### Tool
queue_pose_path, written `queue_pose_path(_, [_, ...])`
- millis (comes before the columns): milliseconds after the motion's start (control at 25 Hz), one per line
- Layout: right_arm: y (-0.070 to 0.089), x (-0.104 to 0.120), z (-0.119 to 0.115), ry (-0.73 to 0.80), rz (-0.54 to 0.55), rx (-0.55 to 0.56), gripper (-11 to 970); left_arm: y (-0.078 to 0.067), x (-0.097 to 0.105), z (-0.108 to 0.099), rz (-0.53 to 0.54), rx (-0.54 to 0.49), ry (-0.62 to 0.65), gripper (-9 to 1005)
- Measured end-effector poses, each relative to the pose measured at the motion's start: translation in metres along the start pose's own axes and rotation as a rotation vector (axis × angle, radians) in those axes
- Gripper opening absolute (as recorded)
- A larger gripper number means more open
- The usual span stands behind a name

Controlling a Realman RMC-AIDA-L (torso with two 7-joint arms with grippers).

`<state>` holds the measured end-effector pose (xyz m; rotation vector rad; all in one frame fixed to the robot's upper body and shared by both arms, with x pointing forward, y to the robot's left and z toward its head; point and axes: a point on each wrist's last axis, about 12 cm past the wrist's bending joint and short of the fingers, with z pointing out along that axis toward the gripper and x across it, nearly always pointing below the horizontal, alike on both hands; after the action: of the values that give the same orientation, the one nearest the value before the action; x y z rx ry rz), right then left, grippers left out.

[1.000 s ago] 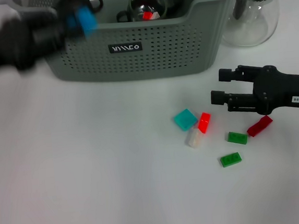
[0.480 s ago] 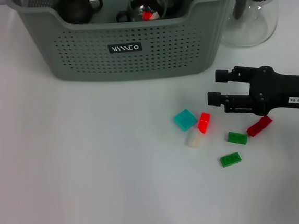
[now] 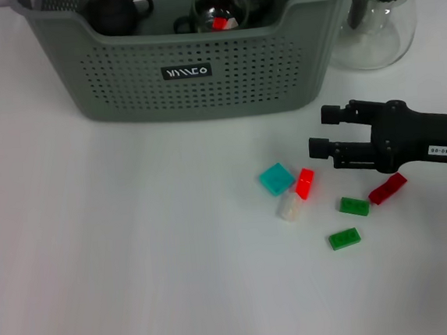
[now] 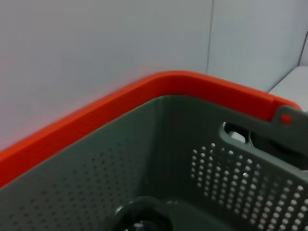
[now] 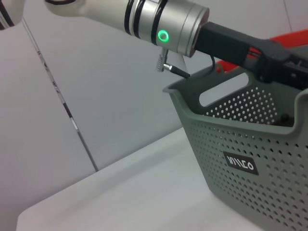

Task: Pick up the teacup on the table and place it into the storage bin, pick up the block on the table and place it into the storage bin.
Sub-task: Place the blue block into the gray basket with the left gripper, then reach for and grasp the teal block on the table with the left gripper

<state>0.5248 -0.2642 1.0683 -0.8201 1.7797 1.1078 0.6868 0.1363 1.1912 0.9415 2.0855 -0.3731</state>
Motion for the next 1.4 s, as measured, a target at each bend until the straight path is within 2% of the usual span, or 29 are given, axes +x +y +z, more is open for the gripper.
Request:
queue_pose_path(120, [0.000,0.001,-0.001,0.002,0.000,0.004,794,0.002,-0.004,-0.010,-0.017,0.004,-0.045,511])
queue_pose_path(200, [0.000,0.001,-0.001,0.002,-0.001,0.005,794,0.005,-0.005,-0.028,-0.045,0.010,-0.119,516])
queue_pose_path(240, [-0.001,0.001,-0.001,0.002,-0.001,0.006,794,0.007,-0.003,-0.042,-0.063,0.016,-0.175,519])
queue_pose_path(360, [-0.001,0.000,-0.001,0.002,0.000,0.004,794,0.006,0.003,-0.081,-0.089,0.057,-0.324,630])
queue_pose_path(400, [-0.001,-0.001,-0.001,0.002,0.000,0.004,794,0.005,0.010,-0.103,-0.085,0.097,-0.392,667])
queue_pose_path(480, [-0.001,-0.002,-0.001,0.002,-0.002,0.005,794,0.001,0.029,-0.134,-0.062,0.172,-0.478,741])
queue_pose_path(520, [-0.001,-0.002,-0.001,0.002,-0.003,0.004,794,0.000,0.040,-0.148,-0.048,0.203,-0.512,743])
queue_pose_path(600, [-0.001,-0.002,0.000,0.002,-0.003,0.002,794,-0.001,0.069,-0.170,-0.036,0.248,-0.557,748])
queue_pose_path(640, [-0.001,-0.003,-0.001,-0.001,0.001,0.001,794,-0.001,0.091,-0.182,-0.032,0.274,-0.578,751])
queue_pose_path(760, [-0.002,-0.003,-0.002,-0.002,0.014,0.005,794,-0.003,0.144,-0.193,-0.044,0.287,-0.606,753])
queue_pose_path(880, [-0.004,-0.006,-0.005,-0.001,0.040,0.006,794,-0.014,0.191,-0.183,-0.034,0.292,-0.567,753])
queue_pose_path(1040, [-0.006,-0.011,-0.010,-0.003,0.060,0.011,794,-0.038,0.229,-0.148,-0.024,0.385,-0.489,752])
queue_pose_path(1160, [-0.008,-0.015,-0.014,-0.001,0.063,0.018,794,-0.055,0.243,-0.120,0.005,0.443,-0.459,752])
queue_pose_path(1280, [-0.011,-0.019,-0.020,-0.006,0.053,0.030,794,-0.070,0.247,-0.093,0.056,0.475,-0.440,753])
queue_pose_path(1400, [-0.014,-0.024,-0.025,-0.015,0.039,0.047,795,-0.079,0.246,-0.068,0.075,0.458,-0.422,753])
